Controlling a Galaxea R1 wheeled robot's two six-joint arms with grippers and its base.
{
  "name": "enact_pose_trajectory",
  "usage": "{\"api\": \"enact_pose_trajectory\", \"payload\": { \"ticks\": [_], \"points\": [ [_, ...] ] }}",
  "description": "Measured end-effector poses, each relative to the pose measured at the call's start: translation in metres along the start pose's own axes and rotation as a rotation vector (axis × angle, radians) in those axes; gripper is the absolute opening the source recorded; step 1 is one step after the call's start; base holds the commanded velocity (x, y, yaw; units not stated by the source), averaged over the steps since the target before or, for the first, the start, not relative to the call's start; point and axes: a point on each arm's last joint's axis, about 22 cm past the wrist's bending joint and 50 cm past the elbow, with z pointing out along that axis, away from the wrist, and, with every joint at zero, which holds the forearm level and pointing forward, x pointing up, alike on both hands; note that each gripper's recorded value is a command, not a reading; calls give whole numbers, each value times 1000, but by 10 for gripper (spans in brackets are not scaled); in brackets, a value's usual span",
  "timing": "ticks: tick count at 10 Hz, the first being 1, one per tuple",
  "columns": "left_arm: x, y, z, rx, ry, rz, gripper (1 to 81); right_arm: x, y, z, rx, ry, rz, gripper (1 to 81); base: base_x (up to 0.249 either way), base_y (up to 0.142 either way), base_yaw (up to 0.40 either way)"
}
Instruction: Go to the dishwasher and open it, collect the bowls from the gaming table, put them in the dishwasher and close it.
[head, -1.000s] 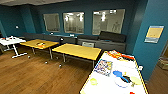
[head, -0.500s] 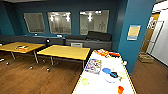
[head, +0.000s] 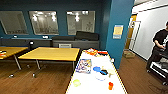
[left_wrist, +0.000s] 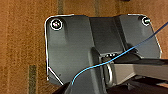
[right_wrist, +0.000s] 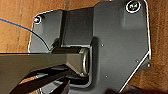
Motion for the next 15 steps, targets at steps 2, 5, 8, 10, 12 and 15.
{"api": "enact_pose_trajectory", "payload": {
  "ticks": [2,5,8,10,12,15],
  "points": [
    [4,-2,0,2,6,1,811,-1,0,0,0,0,0,811,0,0,0],
    [-1,-2,0,2,-1,0,811,2,1,0,-1,2,-1,811,0,0,0],
    [-18,2,-1,0,-18,-4,811,-12,0,0,-1,-9,3,811,124,0,0],
    [3,0,0,0,3,1,811,8,3,-1,-4,11,-2,811,142,0,0],
    [6,1,0,-2,13,2,811,6,4,-1,-5,13,1,811,68,0,0],
    [4,1,0,-3,7,1,811,5,13,-5,-8,40,6,811,0,0,0]
  ]
}}
